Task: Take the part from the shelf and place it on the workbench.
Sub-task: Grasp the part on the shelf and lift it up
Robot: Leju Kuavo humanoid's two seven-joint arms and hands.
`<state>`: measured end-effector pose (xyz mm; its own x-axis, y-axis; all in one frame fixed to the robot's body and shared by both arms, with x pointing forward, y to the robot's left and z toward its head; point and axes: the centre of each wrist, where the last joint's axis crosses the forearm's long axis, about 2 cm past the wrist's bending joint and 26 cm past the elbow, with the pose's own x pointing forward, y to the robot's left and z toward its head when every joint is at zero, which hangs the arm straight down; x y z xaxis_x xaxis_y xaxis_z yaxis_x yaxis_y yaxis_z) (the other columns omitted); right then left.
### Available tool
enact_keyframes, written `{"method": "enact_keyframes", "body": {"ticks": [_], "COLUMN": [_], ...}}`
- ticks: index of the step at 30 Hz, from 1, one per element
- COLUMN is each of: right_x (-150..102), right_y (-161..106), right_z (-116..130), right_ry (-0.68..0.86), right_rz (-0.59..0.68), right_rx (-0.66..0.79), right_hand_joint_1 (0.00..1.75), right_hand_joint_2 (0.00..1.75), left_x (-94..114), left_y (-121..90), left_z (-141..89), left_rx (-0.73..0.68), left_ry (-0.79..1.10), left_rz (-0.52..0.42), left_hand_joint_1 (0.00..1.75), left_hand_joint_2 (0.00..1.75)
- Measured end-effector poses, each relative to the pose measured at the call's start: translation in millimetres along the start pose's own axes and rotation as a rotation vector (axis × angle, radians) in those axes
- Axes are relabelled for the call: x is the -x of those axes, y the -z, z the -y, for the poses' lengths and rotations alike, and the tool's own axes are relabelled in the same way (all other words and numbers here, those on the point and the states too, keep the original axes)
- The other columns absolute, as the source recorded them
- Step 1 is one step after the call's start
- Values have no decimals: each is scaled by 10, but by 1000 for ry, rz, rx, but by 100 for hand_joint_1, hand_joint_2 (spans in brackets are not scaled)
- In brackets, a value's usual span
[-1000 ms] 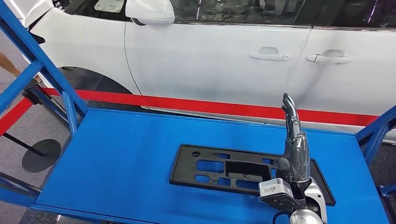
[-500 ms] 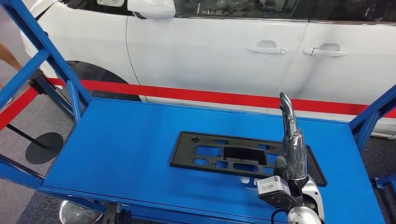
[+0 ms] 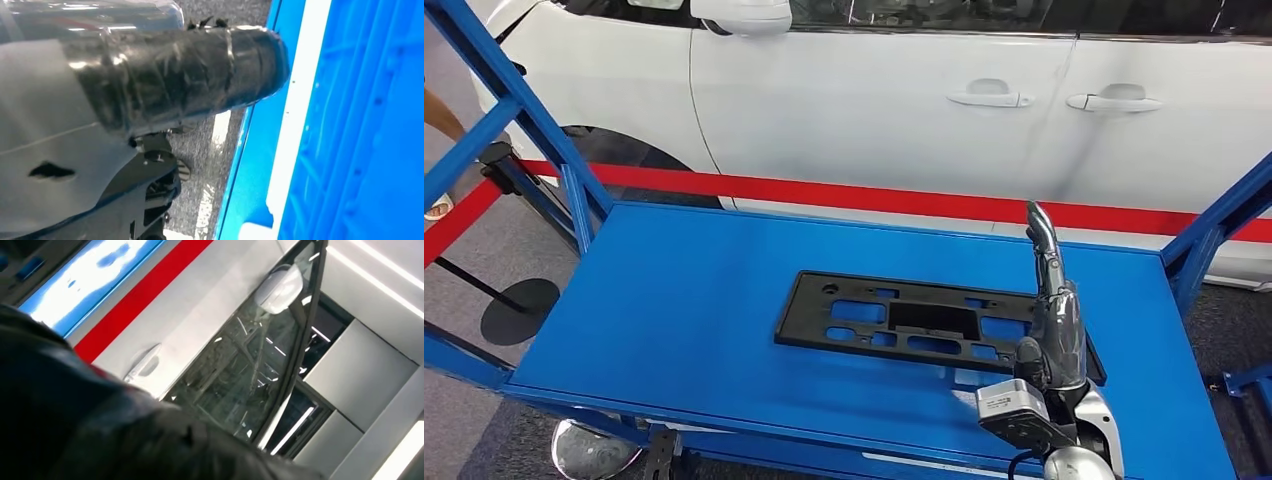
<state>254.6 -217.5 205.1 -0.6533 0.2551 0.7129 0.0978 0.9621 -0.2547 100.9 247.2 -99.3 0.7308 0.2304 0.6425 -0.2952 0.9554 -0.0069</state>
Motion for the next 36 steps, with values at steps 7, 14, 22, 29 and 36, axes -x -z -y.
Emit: {"method": "enact_keyframes", "body": {"ticks": [7,14,22,29,36], "right_x": [0,-2,6,6,34], "right_y": [3,13,35,220,380], "right_z": [1,2,-2,-61,-198], "right_ry": [0,-2,27,51,28], "right_rz": [1,4,-29,-53,-55], "right_rx": [-1,0,-37,-131,-202], "right_hand_joint_1": [0,0,0,0,0], "right_hand_joint_2": [0,0,0,175,175], "left_x": [-3,-26,-19,-52,-89], "left_y": [0,13,5,16,26], "left_z": [8,13,30,75,129], "left_rx": [1,2,6,20,48], "left_ry": [-6,-6,-5,4,36], "left_rz": [1,7,-2,-18,-16], "left_hand_joint_1": [0,0,0,0,0], "left_hand_joint_2": [0,0,0,0,0]}}
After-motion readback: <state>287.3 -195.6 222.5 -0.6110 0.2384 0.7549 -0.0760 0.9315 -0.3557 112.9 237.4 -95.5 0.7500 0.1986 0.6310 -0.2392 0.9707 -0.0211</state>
